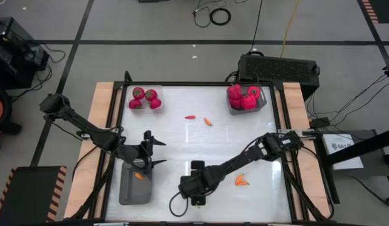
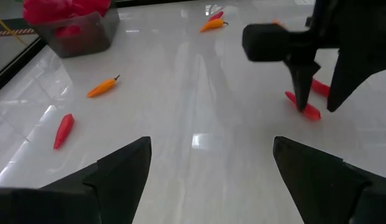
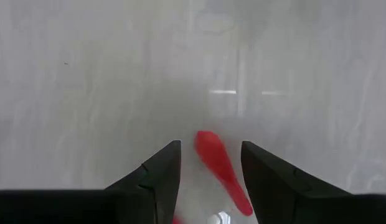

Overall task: Sort produce into baskets
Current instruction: Put the orange chili pepper into the bottom black bin

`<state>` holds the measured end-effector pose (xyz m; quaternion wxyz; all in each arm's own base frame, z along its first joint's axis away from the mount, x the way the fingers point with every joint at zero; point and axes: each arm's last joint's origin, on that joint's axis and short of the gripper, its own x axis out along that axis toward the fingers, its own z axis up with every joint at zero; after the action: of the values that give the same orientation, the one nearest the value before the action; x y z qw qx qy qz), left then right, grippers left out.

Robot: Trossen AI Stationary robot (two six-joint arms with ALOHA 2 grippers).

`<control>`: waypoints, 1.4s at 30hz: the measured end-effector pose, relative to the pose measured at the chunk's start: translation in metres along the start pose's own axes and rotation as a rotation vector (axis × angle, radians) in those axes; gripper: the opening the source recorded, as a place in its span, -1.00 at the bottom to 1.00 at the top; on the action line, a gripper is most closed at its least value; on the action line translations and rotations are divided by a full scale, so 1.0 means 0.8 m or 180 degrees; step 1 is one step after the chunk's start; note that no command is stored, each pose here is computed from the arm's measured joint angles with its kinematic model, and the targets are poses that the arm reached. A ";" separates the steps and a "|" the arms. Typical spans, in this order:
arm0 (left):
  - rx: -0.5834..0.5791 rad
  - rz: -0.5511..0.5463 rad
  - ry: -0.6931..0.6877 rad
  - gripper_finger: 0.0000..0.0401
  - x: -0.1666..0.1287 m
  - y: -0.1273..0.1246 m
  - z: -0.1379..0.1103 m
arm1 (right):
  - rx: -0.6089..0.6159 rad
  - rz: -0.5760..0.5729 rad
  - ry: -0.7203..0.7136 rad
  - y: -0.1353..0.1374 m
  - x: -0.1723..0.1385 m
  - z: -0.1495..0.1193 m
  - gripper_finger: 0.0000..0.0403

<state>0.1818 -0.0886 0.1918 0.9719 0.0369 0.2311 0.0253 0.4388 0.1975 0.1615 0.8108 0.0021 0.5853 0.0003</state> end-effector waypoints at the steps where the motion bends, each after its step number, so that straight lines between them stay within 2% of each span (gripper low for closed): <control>1: 0.0001 0.0000 0.0002 0.71 0.000 0.000 0.000 | -0.0016 -0.0011 0.0015 -0.003 0.004 -0.001 -0.21; 10: 0.0007 0.0007 0.0013 0.71 0.000 0.000 -0.001 | 0.0020 -0.0023 0.0073 -0.015 0.022 -0.011 -0.26; 20: 0.0000 0.0078 -0.0006 0.71 0.000 0.001 0.000 | 0.0044 0.0083 -0.0132 -0.010 0.025 -0.004 -0.69; 25: -0.0006 0.0078 -0.0006 0.71 0.000 0.001 0.000 | 0.0087 0.0116 -0.0354 -0.008 0.022 0.008 -0.83; 28: -0.0006 0.0081 -0.0006 0.71 0.000 0.001 0.000 | 0.0139 0.0234 -0.0666 -0.004 0.014 0.023 -0.85; 30: -0.0006 0.0085 -0.0007 0.71 0.000 0.001 0.000 | 0.0165 0.0389 -0.1028 0.002 0.005 0.040 -0.85; 36: -0.0027 0.0094 -0.0012 0.71 0.000 0.001 0.000 | -0.0055 0.0745 -0.2044 0.020 -0.022 0.074 -0.83; 42: -0.0048 0.0249 -0.0032 0.71 0.000 0.003 0.000 | -0.0264 0.0891 -0.2971 0.029 -0.046 0.096 -0.83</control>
<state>0.1816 -0.0862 0.1918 0.9716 0.0387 0.2244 0.0649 0.5003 0.2200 0.2206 0.9782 0.0484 0.1530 0.1317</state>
